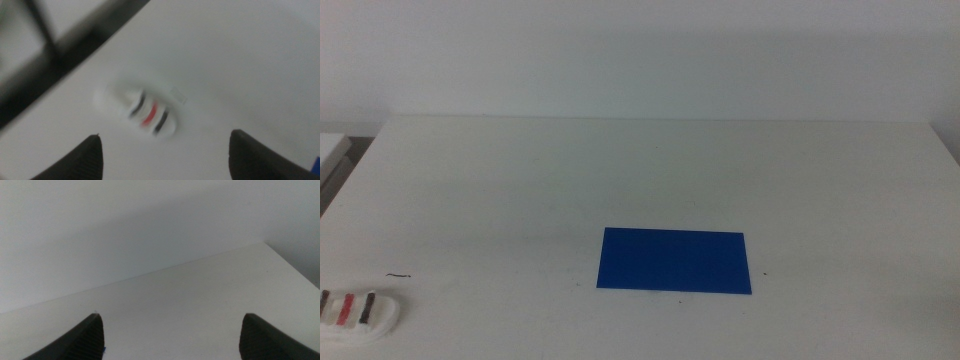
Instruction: Use one arm to grab the shoe from the table and place it on the mat.
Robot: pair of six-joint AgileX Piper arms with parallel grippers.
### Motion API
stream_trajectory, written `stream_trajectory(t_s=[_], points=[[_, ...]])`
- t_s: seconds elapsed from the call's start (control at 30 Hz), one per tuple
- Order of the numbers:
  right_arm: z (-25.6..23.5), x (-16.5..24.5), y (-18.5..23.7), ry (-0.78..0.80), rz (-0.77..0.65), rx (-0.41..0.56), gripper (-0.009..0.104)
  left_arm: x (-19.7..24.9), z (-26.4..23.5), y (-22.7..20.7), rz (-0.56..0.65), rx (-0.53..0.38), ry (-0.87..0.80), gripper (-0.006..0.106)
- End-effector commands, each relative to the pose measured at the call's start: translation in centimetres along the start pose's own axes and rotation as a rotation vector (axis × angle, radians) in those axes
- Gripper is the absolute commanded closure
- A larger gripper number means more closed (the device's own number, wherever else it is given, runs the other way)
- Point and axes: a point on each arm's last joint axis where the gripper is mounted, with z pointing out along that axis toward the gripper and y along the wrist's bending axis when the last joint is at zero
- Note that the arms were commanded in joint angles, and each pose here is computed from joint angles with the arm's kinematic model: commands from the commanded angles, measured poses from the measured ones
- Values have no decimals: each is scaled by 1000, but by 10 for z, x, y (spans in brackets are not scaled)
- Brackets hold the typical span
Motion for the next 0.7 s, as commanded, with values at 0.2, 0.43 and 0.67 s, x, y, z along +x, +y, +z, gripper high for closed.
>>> stream_trajectory(t_s=[0.2, 0.43, 0.67], points=[[0, 0, 0, -10, -12, -4, 16, -31, 37, -15, -466, -285, 199, 19], [0, 0, 0, -10, -12, -4, 16, -40, 85, -14, -516, -396, 324, 19], [0, 0, 0, -10, -12, -4, 16, -50, 120, 0, -700, -386, 385, 19]])
